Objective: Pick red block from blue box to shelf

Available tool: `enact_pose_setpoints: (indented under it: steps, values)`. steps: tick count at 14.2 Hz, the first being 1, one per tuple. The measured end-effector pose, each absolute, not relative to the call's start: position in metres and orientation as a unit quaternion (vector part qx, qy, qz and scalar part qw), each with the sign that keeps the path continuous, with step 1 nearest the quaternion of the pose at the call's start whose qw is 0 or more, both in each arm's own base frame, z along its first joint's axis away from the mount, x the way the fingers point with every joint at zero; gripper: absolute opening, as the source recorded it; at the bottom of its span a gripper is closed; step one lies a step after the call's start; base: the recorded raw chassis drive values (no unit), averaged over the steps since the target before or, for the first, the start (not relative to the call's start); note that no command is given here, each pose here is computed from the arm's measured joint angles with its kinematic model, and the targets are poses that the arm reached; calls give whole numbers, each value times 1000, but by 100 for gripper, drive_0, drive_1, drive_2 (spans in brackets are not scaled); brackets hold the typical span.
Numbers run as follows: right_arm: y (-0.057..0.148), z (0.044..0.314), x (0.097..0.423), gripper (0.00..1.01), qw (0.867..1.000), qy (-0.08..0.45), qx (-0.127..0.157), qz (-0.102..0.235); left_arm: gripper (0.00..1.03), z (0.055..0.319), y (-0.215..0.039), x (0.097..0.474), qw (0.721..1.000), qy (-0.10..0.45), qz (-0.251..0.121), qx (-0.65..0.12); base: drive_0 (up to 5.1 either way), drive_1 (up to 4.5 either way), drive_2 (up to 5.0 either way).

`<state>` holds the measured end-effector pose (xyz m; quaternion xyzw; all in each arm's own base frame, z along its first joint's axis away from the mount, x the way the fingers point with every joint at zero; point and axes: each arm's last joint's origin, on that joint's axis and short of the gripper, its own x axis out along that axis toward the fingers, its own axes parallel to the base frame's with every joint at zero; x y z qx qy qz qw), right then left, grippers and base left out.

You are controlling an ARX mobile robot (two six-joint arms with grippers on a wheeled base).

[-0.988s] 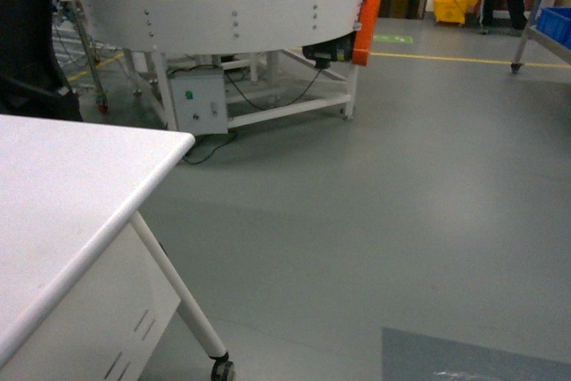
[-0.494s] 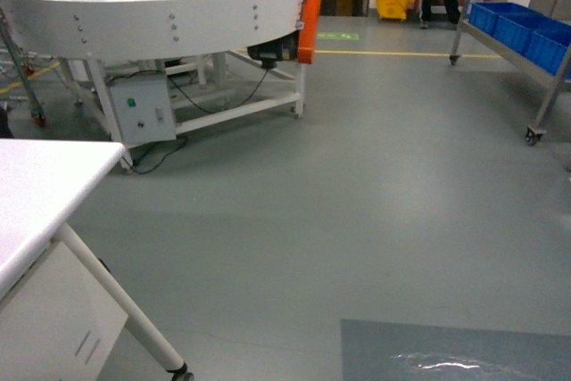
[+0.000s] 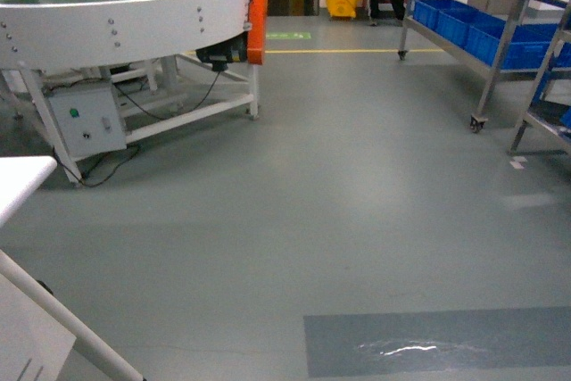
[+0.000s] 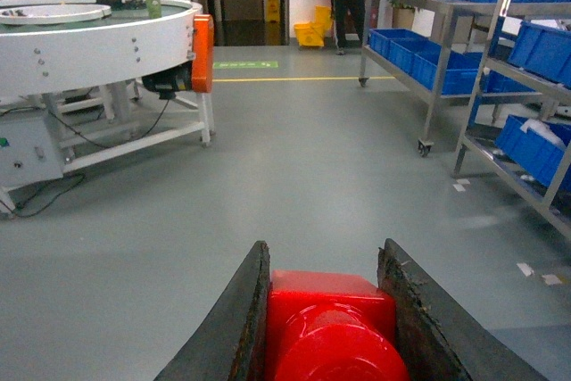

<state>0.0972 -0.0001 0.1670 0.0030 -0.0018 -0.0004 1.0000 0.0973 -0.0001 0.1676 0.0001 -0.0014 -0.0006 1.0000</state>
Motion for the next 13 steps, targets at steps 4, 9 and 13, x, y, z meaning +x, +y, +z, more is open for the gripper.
enact_pose_setpoints:
  steps: [4,9,13]
  values:
    - [0,167,97,29,1000,-3,3,0,98,168,0,97,1000,-3,0,0,-148,-148,-148]
    - [0,167,97,29,1000,-2,3,0,98,168,0,97,1000,-1,0,0,0,396,-395]
    - [0,167,97,29,1000,-1,3,0,98,168,0,97,1000,-2,0,0,193,271,-479]
